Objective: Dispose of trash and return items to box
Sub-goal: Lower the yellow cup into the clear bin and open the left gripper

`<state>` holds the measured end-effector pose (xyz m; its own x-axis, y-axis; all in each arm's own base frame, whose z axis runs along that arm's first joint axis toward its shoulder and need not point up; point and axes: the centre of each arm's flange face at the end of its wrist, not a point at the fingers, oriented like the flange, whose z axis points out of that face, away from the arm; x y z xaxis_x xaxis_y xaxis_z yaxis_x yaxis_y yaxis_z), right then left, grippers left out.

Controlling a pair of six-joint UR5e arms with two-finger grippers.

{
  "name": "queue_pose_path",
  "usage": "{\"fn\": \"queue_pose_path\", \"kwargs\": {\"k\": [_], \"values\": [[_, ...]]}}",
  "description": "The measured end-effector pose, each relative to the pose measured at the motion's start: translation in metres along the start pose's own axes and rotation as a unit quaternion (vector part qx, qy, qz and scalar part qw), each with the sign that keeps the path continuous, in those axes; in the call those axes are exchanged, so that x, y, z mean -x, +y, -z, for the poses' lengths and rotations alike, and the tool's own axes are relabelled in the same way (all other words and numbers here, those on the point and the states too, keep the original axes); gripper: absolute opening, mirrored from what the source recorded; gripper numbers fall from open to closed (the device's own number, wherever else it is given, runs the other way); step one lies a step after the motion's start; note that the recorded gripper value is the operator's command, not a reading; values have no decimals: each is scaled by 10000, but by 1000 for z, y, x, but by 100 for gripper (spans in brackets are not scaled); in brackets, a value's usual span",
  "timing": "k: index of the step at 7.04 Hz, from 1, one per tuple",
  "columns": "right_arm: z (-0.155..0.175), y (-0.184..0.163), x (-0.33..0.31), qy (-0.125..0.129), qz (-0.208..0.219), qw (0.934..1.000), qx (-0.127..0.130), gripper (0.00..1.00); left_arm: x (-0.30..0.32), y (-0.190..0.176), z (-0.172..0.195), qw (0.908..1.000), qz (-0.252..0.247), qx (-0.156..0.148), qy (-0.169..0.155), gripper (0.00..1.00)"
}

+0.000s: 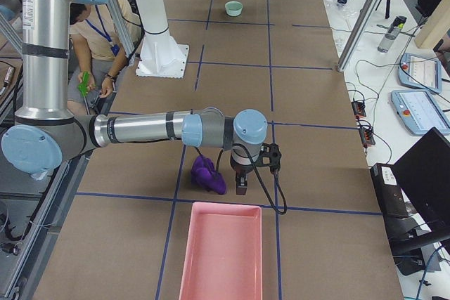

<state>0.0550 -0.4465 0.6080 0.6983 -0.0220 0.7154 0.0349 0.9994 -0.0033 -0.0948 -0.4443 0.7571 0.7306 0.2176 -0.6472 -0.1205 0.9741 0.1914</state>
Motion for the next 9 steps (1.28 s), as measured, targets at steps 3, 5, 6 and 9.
{"fn": "queue_pose_path", "kwargs": {"k": [3,5,6,9], "values": [[-3,0,-1,-10,-11,10000,30,100,-7,12,-43,9974,-12,178,700,0],[-6,0,-1,-57,-21,10000,58,100,-10,15,-67,9961,-76,356,799,0],[-7,0,-2,-100,-34,9999,71,100,-7,20,-78,9958,-84,408,815,11],[-8,0,-1,-160,-33,9998,75,100,-3,28,-91,9951,-64,515,843,100]]}}
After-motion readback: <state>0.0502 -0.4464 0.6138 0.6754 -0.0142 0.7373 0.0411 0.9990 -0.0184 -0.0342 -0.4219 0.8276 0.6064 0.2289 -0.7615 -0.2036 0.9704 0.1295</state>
